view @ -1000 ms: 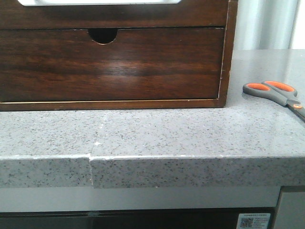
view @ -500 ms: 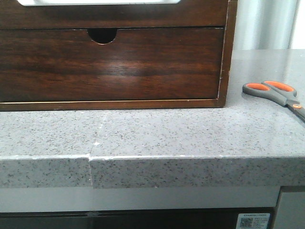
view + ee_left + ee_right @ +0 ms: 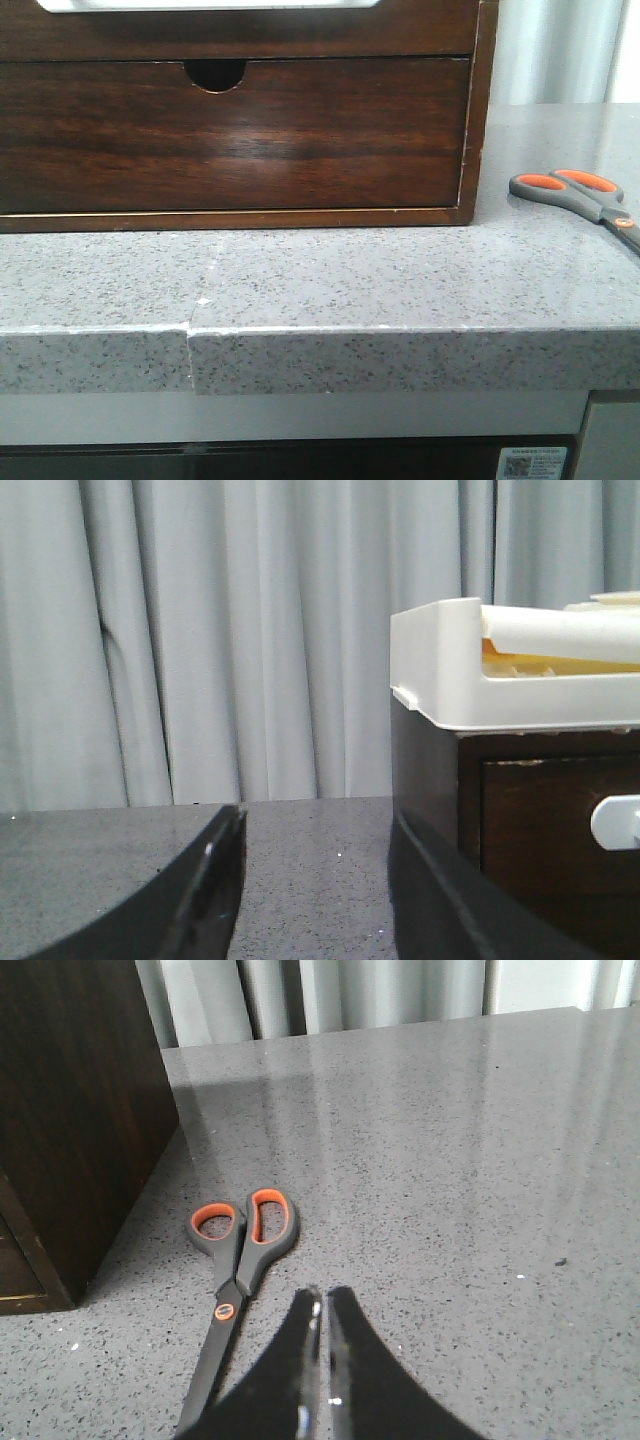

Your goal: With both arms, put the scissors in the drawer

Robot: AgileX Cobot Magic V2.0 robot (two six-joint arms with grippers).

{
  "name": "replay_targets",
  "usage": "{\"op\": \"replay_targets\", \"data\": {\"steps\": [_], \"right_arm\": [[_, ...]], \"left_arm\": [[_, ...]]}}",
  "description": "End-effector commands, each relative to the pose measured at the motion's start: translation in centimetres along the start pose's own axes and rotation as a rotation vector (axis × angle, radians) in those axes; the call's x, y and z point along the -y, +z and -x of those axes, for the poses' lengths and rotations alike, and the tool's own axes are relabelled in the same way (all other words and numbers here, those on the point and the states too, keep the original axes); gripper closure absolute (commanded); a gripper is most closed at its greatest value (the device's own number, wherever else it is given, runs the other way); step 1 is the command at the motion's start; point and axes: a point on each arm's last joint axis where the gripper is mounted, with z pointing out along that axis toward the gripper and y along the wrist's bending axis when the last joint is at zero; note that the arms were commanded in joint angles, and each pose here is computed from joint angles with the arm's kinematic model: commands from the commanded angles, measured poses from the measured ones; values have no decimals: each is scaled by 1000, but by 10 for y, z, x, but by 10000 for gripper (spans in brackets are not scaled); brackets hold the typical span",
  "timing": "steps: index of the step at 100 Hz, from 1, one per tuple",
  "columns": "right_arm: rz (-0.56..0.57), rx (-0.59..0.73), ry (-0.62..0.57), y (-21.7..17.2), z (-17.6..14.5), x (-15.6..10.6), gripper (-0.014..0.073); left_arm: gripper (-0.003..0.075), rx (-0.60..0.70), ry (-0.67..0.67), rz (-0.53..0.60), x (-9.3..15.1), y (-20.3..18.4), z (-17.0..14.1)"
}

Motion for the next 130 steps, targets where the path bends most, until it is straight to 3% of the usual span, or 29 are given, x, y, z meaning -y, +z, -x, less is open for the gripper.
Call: {"op": "replay_targets", "data": {"steps": [1,35,76,109,130], "right_arm": [[-2,85,-9,0,15,0,636],[-2,83,-9,0,15,0,636],[-2,81,-9,0,15,0,636],[-2,81,-9,0,15,0,636],[-2,81,-9,0,15,0,636]], "left_arm": [[407,95,61,-29,1,5,18],[407,192,389,-250,24,30,30],[407,165,665,-559,63,71,19],[407,146,779,-731,93,99,11],[407,131,828,-768,103,119,11]]}}
